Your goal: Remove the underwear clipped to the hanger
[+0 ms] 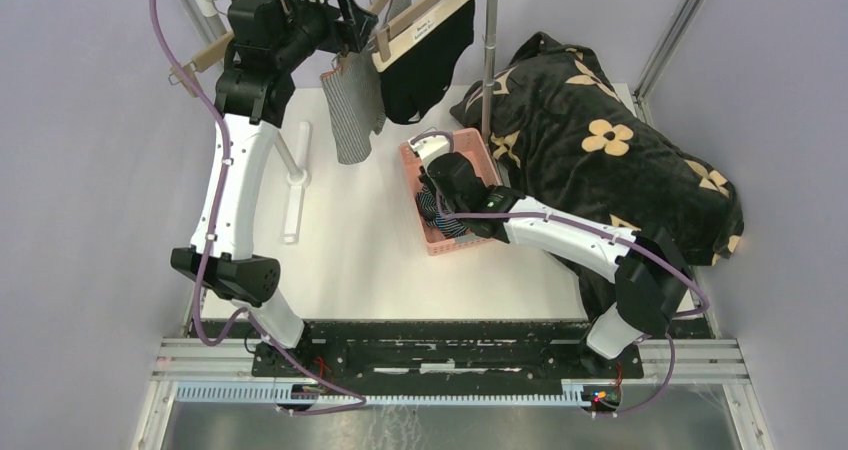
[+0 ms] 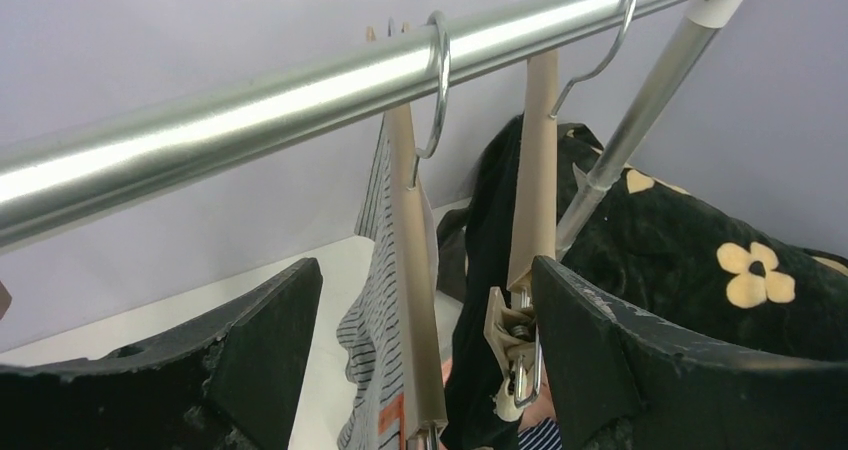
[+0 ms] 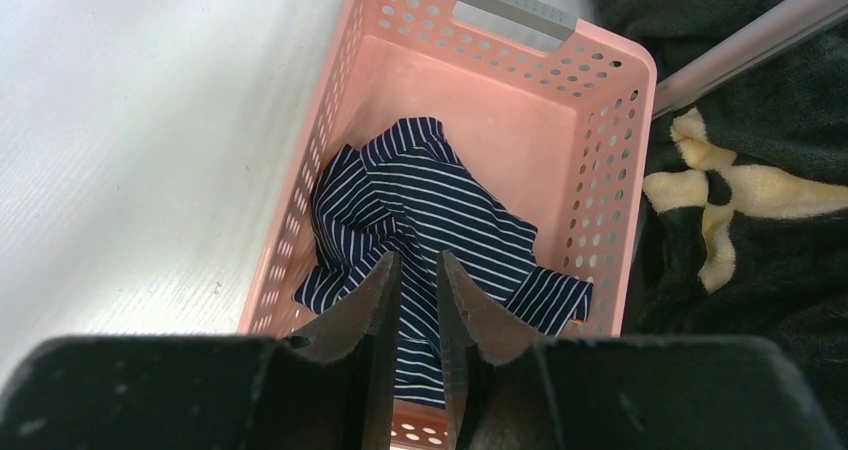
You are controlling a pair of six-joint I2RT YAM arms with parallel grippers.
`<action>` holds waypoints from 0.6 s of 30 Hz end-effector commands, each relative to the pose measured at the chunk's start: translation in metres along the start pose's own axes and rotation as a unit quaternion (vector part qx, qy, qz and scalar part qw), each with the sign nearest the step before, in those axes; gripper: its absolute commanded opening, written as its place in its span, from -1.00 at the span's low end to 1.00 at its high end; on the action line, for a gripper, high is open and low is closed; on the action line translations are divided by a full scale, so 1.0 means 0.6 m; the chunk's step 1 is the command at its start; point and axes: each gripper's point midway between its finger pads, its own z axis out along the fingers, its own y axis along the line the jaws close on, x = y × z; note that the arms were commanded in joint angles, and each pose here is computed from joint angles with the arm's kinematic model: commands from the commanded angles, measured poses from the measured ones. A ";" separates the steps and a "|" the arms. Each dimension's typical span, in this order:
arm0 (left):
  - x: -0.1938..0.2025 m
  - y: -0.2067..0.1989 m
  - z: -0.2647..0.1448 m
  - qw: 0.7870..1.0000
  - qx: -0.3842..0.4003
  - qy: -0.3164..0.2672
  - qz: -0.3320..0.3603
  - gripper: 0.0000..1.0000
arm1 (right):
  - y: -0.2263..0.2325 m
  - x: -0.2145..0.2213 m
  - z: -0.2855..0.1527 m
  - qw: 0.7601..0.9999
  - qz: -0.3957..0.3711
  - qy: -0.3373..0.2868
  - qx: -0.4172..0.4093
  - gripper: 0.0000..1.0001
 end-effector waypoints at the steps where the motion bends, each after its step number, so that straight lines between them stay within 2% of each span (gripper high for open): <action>1: -0.043 0.003 0.000 0.999 -0.009 -0.038 0.032 0.63 | 0.006 -0.013 0.003 1.000 0.001 -0.013 0.001 -0.45; 9: -0.013 0.029 0.024 0.999 -0.036 -0.010 0.038 0.45 | 0.014 -0.009 0.010 1.000 -0.006 -0.005 -0.001 -0.45; 14: 0.001 0.033 0.034 0.998 -0.036 0.004 0.042 0.29 | 0.019 -0.007 0.012 1.000 -0.009 -0.002 -0.004 -0.46; 18: 0.014 0.033 0.038 0.998 -0.035 0.016 0.047 0.08 | 0.020 -0.009 0.012 1.000 -0.010 -0.003 -0.003 -0.46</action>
